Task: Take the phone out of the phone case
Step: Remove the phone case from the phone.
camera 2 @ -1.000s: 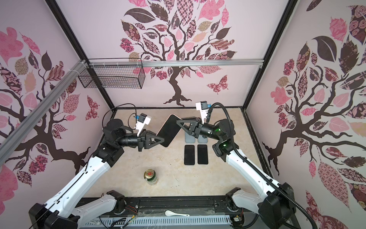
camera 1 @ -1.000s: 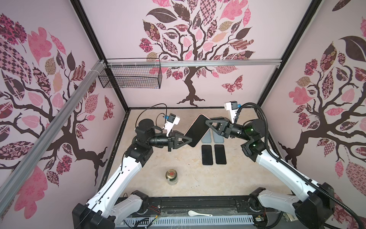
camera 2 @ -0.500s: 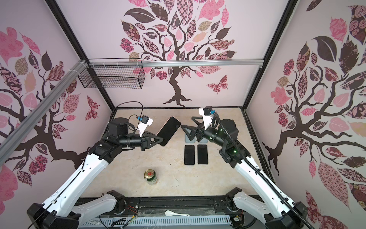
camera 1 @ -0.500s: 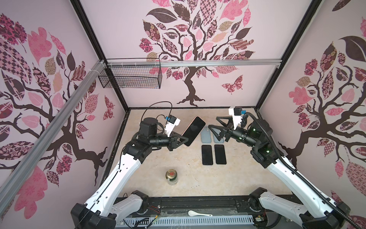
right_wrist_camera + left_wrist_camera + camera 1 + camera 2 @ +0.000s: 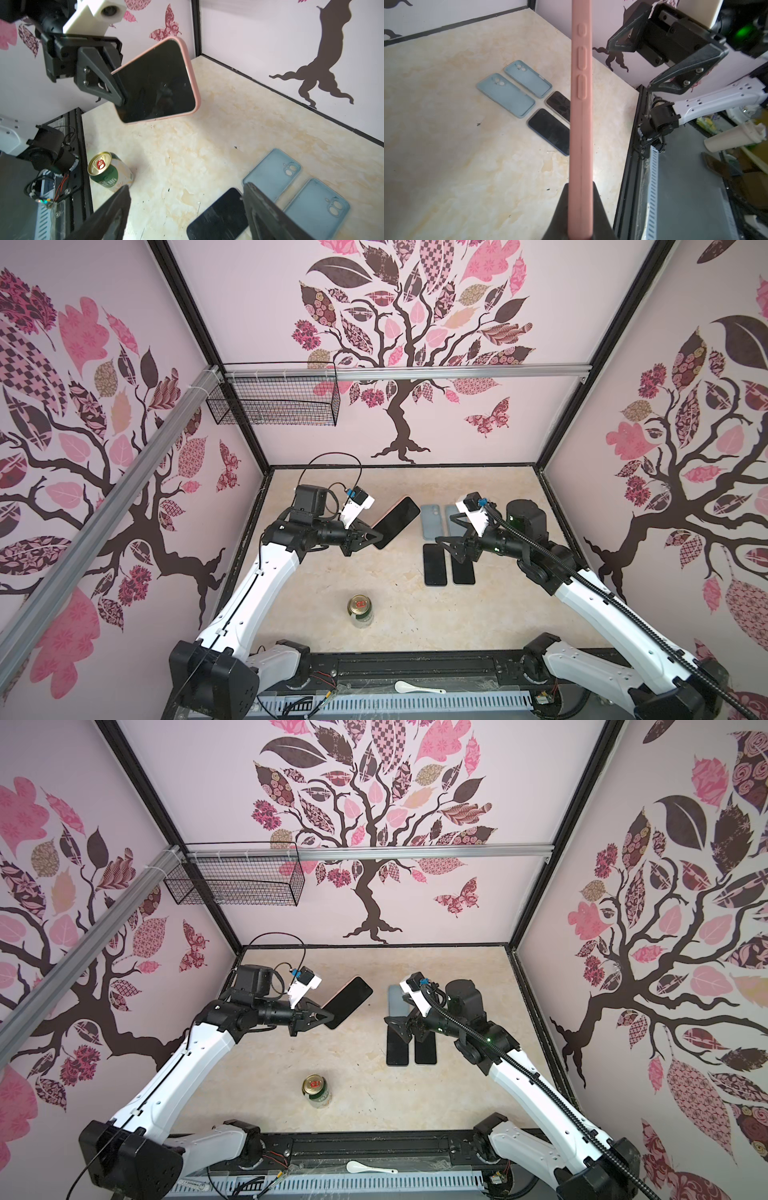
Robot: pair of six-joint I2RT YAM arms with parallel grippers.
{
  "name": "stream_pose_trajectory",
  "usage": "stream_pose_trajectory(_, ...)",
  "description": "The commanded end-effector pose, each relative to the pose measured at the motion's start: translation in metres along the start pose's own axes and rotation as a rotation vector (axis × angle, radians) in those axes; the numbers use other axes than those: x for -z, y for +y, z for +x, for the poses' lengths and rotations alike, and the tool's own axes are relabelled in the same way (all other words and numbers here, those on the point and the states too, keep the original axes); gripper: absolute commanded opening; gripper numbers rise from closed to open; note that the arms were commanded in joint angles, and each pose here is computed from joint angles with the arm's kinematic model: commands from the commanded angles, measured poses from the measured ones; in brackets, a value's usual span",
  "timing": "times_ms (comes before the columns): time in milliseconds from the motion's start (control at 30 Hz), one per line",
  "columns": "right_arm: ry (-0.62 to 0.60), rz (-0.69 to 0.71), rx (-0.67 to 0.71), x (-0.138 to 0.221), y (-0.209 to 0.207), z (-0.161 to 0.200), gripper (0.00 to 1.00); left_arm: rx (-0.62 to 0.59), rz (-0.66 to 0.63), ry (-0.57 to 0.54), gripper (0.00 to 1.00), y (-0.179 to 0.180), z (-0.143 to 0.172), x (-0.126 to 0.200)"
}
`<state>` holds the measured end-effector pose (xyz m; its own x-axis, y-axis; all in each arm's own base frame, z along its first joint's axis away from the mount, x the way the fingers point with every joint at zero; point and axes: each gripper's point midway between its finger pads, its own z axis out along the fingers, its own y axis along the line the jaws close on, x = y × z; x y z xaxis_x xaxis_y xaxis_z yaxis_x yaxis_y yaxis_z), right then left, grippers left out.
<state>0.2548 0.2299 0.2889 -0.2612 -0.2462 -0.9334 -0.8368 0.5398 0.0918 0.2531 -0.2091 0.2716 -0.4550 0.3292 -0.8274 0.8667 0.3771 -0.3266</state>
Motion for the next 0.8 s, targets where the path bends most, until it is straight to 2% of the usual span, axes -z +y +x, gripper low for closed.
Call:
stream_pose_trajectory(0, 0.077, -0.076, 0.094, 0.005, 0.013, 0.006, 0.87, -0.261, 0.034, -0.044, 0.00, -0.022, -0.020, 0.014)
stream_pose_trajectory(100, 0.109, -0.131, 0.129, 0.005, 0.022, 0.015, 0.86, -0.367, 0.076, -0.030, 0.00, -0.034, -0.016, 0.019)
stream_pose_trajectory(267, 0.067, -0.221, 0.184, 0.009, 0.039, 0.016, 0.84, -0.433, 0.106, 0.027, 0.00, -0.038, -0.010, 0.020)
stream_pose_trajectory(367, 0.039, -0.277, 0.226, 0.012, 0.050, 0.018, 0.80, -0.465, 0.122, 0.119, 0.00, -0.041, 0.005, 0.013)
stream_pose_trajectory(467, 0.076, -0.342, 0.335, 0.015, 0.058, 0.035, 0.78, -0.507, 0.135, 0.204, 0.00, -0.046, 0.018, 0.004)
stream_pose_trajectory(533, 0.097, -0.360, 0.379, 0.015, 0.059, 0.044, 0.75, -0.517, 0.160, 0.215, 0.00, -0.050, 0.021, 0.002)
stream_pose_trajectory(767, 0.174, -0.386, 0.401, 0.004, 0.056, 0.054, 0.66, -0.544, 0.162, 0.230, 0.00, -0.053, 0.024, 0.000)
